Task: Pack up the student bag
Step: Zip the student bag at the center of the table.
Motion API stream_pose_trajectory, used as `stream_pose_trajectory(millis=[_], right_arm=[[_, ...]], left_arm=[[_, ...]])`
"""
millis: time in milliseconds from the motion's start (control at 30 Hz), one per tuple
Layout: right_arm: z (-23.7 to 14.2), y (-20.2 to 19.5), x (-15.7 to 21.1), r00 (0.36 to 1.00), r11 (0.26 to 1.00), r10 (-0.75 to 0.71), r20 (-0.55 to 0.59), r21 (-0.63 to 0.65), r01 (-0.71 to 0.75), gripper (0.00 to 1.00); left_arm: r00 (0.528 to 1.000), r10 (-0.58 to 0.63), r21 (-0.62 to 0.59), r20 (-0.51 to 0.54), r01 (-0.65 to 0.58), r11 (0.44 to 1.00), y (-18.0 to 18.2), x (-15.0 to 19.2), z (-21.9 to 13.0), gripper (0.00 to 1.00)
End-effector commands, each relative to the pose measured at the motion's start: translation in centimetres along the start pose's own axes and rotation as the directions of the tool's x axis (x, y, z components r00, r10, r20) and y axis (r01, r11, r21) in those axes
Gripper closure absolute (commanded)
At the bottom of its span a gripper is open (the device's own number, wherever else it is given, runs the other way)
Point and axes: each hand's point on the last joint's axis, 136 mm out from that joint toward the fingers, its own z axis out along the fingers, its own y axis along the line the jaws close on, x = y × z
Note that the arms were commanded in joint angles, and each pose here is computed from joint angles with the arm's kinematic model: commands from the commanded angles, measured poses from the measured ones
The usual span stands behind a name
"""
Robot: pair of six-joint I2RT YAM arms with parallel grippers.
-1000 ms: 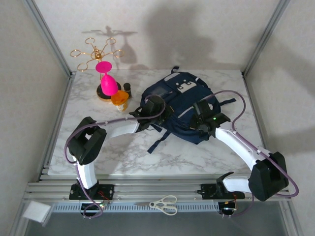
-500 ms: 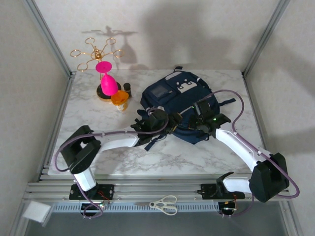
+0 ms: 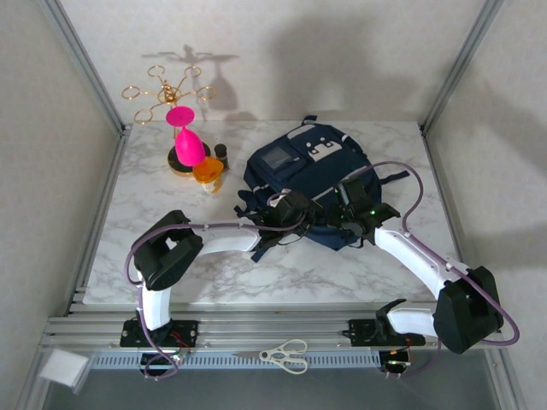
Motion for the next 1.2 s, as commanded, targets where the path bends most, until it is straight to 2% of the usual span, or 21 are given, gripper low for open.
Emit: stream_pose_trajectory(millis=[0, 200, 267, 433, 533, 600, 633, 667, 700, 800, 933, 967, 1033, 1167], right_arm=[[-0.2, -1.8, -0.4, 1.000, 0.997, 0.006, 0.012, 0.082, -0.007, 1.00], [-1.6, -3.8, -2.5, 0.997, 0.986, 0.032, 0.075, 0.159, -0.043, 1.00], [-1.7, -4.1, -2.7, 0.997, 0.983, 0.027, 0.074, 0.180, -0.040, 1.00], [-0.4, -3.7, -3.1, 0.999, 0.981, 0.020, 0.050, 0.190, -0.029, 1.00], [0.2, -0.4, -2.9, 0.999, 0.997, -0.017, 0.036, 0.074, 0.014, 1.00], [0.1, 2.1, -2.6, 0.999, 0.999, -0.043, 0.032, -0.007, 0.043, 1.00], [0.2, 2.9, -2.4, 0.999, 0.998, -0.048, 0.025, -0.034, 0.048, 1.00], [0.3, 3.4, -2.2, 0.999, 0.997, -0.050, 0.015, -0.059, 0.051, 1.00], [0.5, 3.4, -2.0, 0.999, 0.997, -0.049, 0.009, -0.060, 0.049, 1.00], [0.9, 3.3, -1.8, 0.999, 0.997, -0.050, 0.010, -0.064, 0.050, 1.00], [0.8, 4.0, -1.9, 0.998, 0.994, -0.055, 0.010, -0.092, 0.056, 1.00], [0.9, 3.9, -1.8, 0.998, 0.994, -0.055, 0.009, -0.093, 0.055, 1.00], [1.0, 3.8, -1.6, 0.999, 0.995, -0.051, 0.007, -0.088, 0.052, 1.00], [1.0, 3.6, -1.6, 0.999, 0.995, -0.046, 0.015, -0.086, 0.047, 1.00]], left_arm=[[0.980, -0.016, -0.004, 0.198, 0.017, 1.000, 0.3, -4.9, -0.3, 0.99], [0.940, 0.074, -0.069, 0.334, -0.053, 0.996, 1.8, -9.9, -5.3, 1.00], [0.922, 0.131, -0.137, 0.364, -0.086, 0.987, 2.9, -12.1, -7.0, 1.00], [0.894, 0.311, -0.327, 0.322, -0.203, 0.923, 5.3, -18.2, -9.5, 1.00], [0.885, 0.371, -0.322, 0.280, -0.277, 0.905, 4.4, -20.1, -10.5, 1.00], [0.893, 0.391, -0.268, 0.223, -0.330, 0.905, 2.6, -19.3, -10.4, 1.00], [0.903, 0.383, -0.216, 0.195, -0.341, 0.915, 1.8, -18.1, -10.4, 0.93], [0.913, 0.371, -0.140, 0.169, -0.351, 0.926, 0.6, -16.5, -10.3, 0.79], [0.924, 0.353, -0.079, 0.146, -0.345, 0.935, -0.2, -14.9, -10.3, 0.70], [0.953, 0.290, 0.015, 0.090, -0.292, 0.956, -1.2, -10.9, -10.2, 0.58], [0.991, 0.110, 0.067, 0.077, -0.116, 0.991, -1.0, -7.3, -9.6, 0.49], [0.995, 0.056, 0.124, 0.083, -0.066, 0.990, -1.7, -6.9, -9.5, 0.48], [0.996, -0.038, 0.159, 0.074, 0.026, 0.987, -2.0, -6.3, -8.8, 0.47], [0.991, -0.099, 0.142, 0.089, 0.086, 0.986, -1.9, -5.6, -6.6, 0.47]])
